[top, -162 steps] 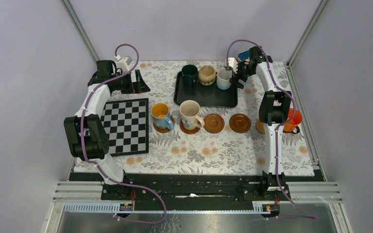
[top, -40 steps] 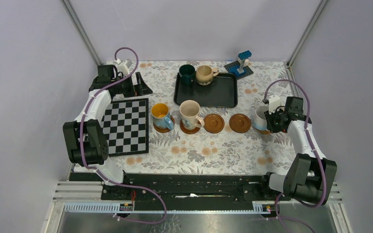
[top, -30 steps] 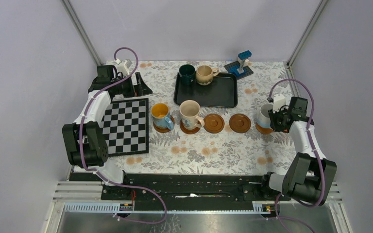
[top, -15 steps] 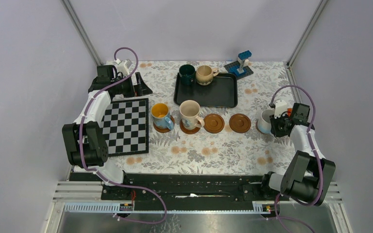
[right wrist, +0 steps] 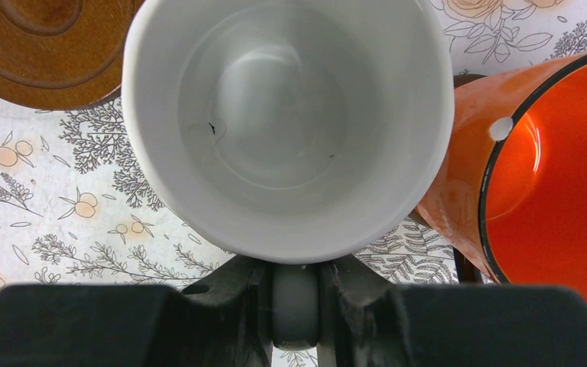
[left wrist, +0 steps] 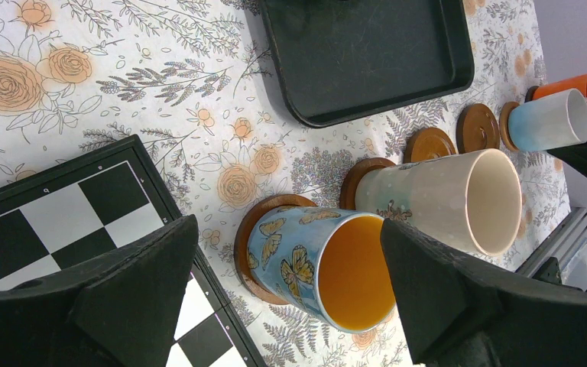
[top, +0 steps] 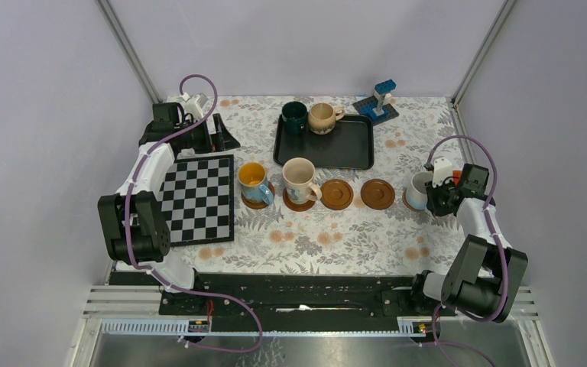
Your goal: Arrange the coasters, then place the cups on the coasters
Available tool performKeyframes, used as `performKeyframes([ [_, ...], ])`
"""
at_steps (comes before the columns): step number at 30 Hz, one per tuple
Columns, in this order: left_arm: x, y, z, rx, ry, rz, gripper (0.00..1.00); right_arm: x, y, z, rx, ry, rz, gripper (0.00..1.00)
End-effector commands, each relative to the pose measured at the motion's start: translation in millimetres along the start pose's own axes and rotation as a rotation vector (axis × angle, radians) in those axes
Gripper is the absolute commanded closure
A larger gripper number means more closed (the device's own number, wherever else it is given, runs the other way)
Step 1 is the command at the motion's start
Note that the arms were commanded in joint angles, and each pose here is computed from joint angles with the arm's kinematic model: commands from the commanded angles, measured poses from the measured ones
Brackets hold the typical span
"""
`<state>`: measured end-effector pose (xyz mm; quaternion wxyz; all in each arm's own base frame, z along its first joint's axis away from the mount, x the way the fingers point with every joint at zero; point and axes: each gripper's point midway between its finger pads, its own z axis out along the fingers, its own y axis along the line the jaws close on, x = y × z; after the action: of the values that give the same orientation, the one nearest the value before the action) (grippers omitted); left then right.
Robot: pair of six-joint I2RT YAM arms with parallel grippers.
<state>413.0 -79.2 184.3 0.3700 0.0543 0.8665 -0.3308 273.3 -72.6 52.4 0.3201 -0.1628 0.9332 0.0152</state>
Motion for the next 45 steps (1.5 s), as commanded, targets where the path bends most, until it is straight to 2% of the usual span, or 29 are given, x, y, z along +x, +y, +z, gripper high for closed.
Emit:
performKeyframes([
  [1, -14, -12, -5, 0.035, -0.047, 0.050, 0.01, -22, -11, 1, 0.023, -0.089, -0.048, 0.97],
  [6, -13, -12, -4, 0.037, -0.045, 0.047, 0.01, -16, -10, 2, 0.026, -0.075, -0.055, 0.90],
  [15, -15, -12, -4, 0.038, -0.047, 0.049, 0.01, -6, -3, -1, 0.009, -0.049, -0.063, 0.67],
  [24, -17, -14, -4, 0.046, -0.048, 0.048, 0.01, 1, 4, -12, -0.002, -0.009, -0.065, 0.38],
  [32, -19, -13, -3, 0.040, -0.046, 0.065, 0.01, -21, 8, -45, -0.039, 0.004, -0.031, 0.03],
  [38, -16, -9, 2, 0.043, -0.031, 0.056, 0.01, -62, 5, -74, -0.047, -0.064, 0.009, 0.00],
  [45, -19, -9, 10, 0.051, -0.023, 0.069, 0.01, -152, 0, -91, -0.079, -0.201, -0.005, 0.00],
])
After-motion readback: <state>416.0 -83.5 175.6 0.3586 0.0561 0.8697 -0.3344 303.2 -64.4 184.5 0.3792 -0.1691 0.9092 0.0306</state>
